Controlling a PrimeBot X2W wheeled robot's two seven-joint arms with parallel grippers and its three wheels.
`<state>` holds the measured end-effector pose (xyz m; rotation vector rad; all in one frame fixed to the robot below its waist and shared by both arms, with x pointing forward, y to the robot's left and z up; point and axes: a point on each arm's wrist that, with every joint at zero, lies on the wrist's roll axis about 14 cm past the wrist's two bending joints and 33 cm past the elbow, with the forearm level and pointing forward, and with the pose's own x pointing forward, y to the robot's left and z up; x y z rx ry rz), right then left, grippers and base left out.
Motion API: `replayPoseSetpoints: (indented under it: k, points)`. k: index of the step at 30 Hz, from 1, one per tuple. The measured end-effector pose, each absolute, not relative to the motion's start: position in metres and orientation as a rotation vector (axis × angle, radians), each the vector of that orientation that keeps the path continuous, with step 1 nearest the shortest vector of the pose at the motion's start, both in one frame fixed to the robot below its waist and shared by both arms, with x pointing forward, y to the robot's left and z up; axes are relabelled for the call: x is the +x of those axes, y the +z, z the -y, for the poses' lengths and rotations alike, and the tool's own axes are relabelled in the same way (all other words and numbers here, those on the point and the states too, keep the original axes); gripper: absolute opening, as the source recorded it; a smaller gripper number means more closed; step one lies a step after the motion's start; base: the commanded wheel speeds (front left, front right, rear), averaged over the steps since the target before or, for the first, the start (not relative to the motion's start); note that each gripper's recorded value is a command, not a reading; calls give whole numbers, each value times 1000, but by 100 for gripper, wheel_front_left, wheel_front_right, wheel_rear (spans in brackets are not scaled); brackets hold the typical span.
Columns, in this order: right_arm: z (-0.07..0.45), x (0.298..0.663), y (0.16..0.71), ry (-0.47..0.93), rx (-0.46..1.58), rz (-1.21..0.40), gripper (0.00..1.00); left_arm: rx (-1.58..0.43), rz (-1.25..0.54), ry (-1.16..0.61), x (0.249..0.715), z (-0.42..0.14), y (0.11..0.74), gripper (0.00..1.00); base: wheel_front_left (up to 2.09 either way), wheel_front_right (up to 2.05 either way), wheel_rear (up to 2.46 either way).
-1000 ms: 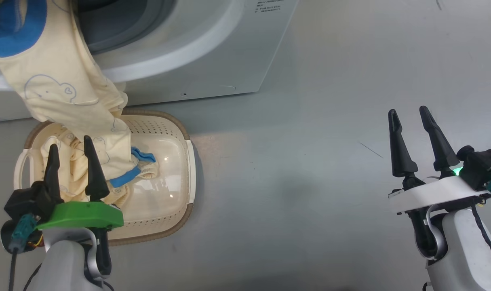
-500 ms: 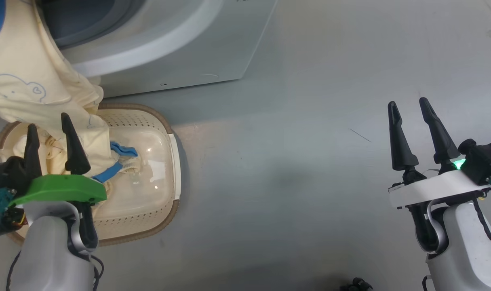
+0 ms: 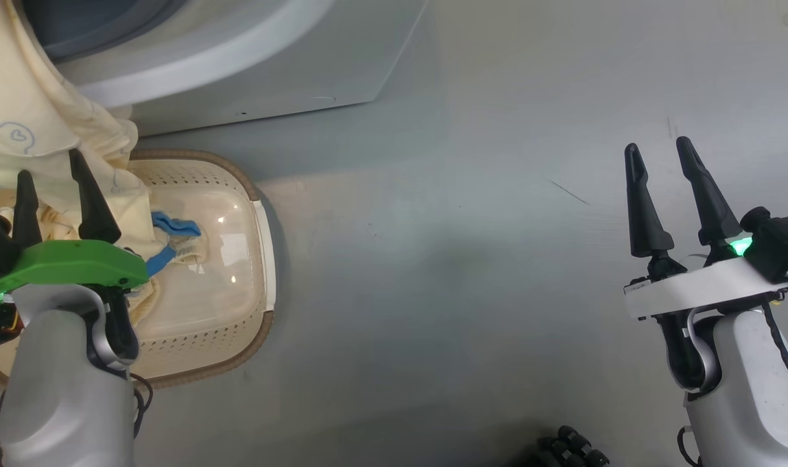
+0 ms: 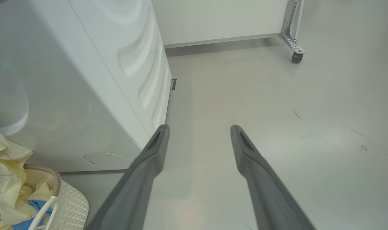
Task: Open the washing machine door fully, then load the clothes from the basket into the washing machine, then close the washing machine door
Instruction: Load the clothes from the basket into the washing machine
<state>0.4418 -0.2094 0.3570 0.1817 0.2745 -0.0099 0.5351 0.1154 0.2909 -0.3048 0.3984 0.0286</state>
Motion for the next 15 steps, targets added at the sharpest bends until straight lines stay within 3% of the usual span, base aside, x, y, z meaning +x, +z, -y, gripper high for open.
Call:
replayPoseSetpoints:
  k: [15]
  points:
    - [211,444,342,-12,173,-304,100,-366,-429,64,565,-116,265,100,0,0,0]
